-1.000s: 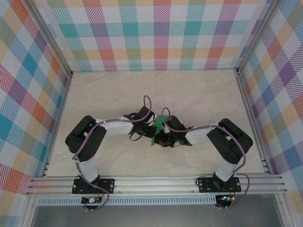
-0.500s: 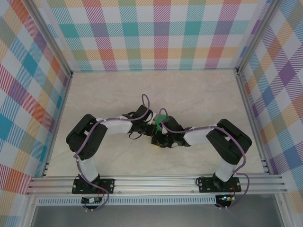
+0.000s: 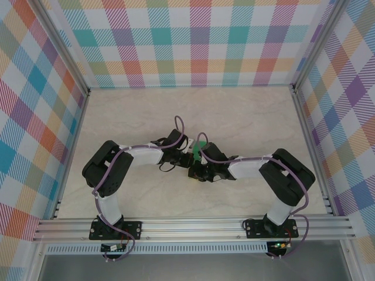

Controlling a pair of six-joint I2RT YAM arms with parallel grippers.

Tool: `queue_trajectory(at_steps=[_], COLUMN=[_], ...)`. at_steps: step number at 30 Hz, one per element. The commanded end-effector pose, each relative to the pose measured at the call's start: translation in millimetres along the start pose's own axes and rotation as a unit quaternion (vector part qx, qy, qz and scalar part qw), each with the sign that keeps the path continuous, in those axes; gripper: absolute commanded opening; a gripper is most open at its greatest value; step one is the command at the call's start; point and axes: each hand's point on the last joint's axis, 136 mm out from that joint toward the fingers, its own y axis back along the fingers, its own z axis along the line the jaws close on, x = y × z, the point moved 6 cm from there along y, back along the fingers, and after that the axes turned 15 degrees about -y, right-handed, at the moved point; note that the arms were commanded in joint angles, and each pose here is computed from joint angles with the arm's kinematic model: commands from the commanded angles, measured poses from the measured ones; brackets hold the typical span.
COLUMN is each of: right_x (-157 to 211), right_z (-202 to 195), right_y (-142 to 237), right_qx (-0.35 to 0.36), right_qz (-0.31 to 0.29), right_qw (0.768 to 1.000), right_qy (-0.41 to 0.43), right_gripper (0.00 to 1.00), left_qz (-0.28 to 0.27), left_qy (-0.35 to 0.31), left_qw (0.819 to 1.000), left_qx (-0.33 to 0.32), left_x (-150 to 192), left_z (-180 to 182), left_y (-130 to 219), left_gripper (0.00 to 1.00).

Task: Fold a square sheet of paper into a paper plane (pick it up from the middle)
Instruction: Third fold the triangle at the center of the table.

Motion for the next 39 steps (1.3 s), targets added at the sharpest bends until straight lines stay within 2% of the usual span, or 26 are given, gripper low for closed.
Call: queue_trajectory(at_steps=[1,8,13,25,31,39], right_x=[-0.8,-6.9,-8.6,-19.8,-33.6,-35.2], right_z=[11.2,6.8,-11.7,6.0,2.5,-22.2], right_y=[8.3,-12.8,-27.7,14.2,1.1,-6.9], right_qx=[-0.004,-0.003,0.025,0.024,-0.015,0.027], right_qz=[-0.016,-0.006,0.001,-0.04,-0.001,-0.009], right_qw=[1.0,1.0,1.0,0.999,1.0,0.999], right_qy=[0.016,0.005,-0.017,0.007,-0.007,-0.037], right_gripper=[0.15,0.15,0.12,0.15,0.15,0.15], left_qz=[0.106,0.104,0.104,0.108,0.106,0.107], left_qy=[0.035,0.034,0.033,0.033,0.033,0.032], left_qw=[0.993,0.993,0.993,0.992,0.993,0.992], left_qx=[-0.042,-0.044,-0.044,-0.048,-0.049,-0.053], left_x=[58.3,56.2,55.1,54.7,51.8,51.4], left_z=[22.0,21.6,21.7,22.1,21.6,21.9], left_y=[-22.6,-20.3,-20.1,-18.5,-16.7,-14.2], left_gripper=[0.0,0.0,0.0,0.0,0.0,0.0])
